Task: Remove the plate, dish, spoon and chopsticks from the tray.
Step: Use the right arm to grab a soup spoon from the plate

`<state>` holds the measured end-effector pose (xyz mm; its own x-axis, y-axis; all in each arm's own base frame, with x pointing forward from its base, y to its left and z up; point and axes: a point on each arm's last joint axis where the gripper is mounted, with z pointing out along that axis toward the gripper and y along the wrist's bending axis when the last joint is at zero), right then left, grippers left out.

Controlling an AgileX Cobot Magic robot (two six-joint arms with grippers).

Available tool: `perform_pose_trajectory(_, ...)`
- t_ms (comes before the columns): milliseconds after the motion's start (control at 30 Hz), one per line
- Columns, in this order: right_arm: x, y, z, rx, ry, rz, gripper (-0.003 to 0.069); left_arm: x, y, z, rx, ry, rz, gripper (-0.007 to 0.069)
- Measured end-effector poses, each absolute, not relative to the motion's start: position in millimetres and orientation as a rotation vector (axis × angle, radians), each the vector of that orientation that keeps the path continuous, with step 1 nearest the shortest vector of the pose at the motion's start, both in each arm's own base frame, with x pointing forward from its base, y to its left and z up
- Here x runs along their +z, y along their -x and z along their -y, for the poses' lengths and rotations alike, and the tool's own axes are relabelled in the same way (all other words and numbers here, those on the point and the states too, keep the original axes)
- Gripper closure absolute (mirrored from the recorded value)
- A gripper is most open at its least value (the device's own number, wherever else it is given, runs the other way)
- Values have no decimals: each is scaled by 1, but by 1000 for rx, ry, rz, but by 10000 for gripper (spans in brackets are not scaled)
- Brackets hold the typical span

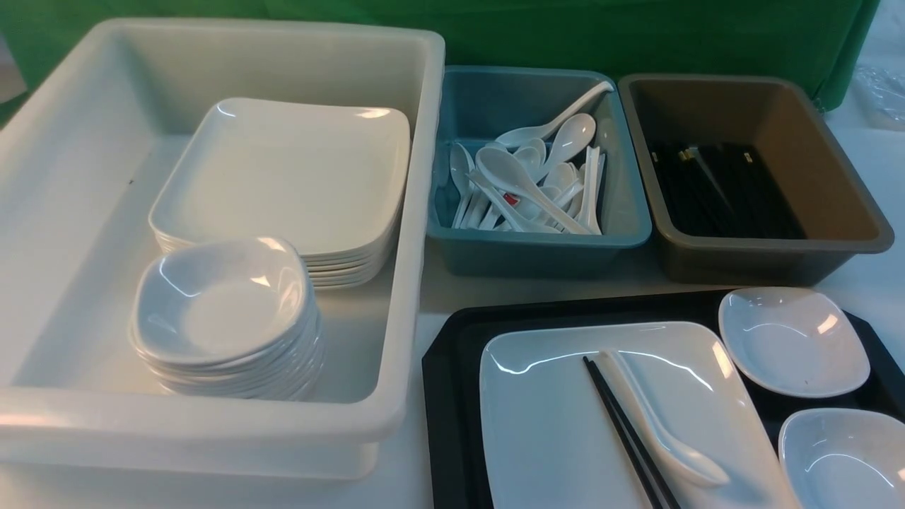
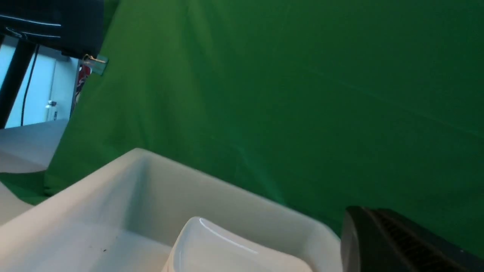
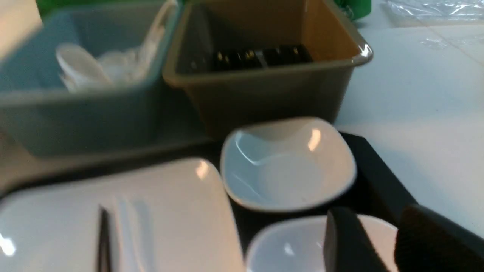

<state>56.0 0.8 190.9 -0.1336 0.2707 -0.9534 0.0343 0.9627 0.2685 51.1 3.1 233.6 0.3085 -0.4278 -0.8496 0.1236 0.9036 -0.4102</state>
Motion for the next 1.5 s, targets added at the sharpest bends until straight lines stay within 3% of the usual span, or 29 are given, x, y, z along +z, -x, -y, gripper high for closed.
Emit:
perform_pose_trajectory(33, 191, -56, -1, 225, -250, -1696, 420, 234, -51, -3, -377, 294, -1203, 605)
perform_pose_trajectory(67, 198, -57, -1, 362, -380, -1603, 420, 236, -50, -4, -423, 326, -1172, 605)
perform_pose_trajectory(133, 207, -57, 0, 494, -491, -1479, 420, 241, -48, -5, -499, 372, -1104, 605)
perform_pose_trajectory(200, 212, -56, 1, 570, -547, -1401, 421, 250, -43, -7, -579, 402, -965, 605)
perform_pose_trajectory(400, 216, -56, 2, 603, -564, -1349, 425, 284, -30, -10, -647, 394, -770, 605)
perform_pose_trajectory(533, 227, -54, 3, 601, -535, -1285, 442, 342, -41, -1, -596, 338, -985, 605)
perform_pose_trajectory(600, 235, -53, 2, 582, -511, -1303, 466, 358, -47, 0, -564, 325, -1066, 605)
perform_pose_trajectory(700, 291, -50, -2, 456, -386, -1462, 575, 386, -85, 3, -398, 311, -1473, 605)
perform_pose_trajectory(733, 294, -50, -2, 449, -374, -1477, 580, 388, -84, 3, -387, 303, -1483, 605)
perform_pose_trajectory(767, 315, -55, -4, 377, -300, -1609, 612, 390, -102, 5, -315, 267, -1660, 605)
perform_pose_trajectory(900, 346, -81, -12, 271, -120, -1974, 627, 379, -141, 11, -262, 193, -2035, 605)
perform_pose_trajectory(1033, 353, -120, -28, 199, 111, -2342, 627, 354, -170, 23, -324, 71, -2337, 605)
perform_pose_trajectory(1133, 351, -145, -42, 169, 268, -2478, 627, 341, -181, 28, -376, 3, -2436, 605)
perform_pose_trajectory(1267, 337, -189, -76, 144, 523, -2632, 606, 333, -191, 37, -411, -107, -2479, 606)
perform_pose_trajectory(1500, 310, -226, -116, 124, 736, -2765, 534, 343, -198, 76, -486, -367, -2507, 624)
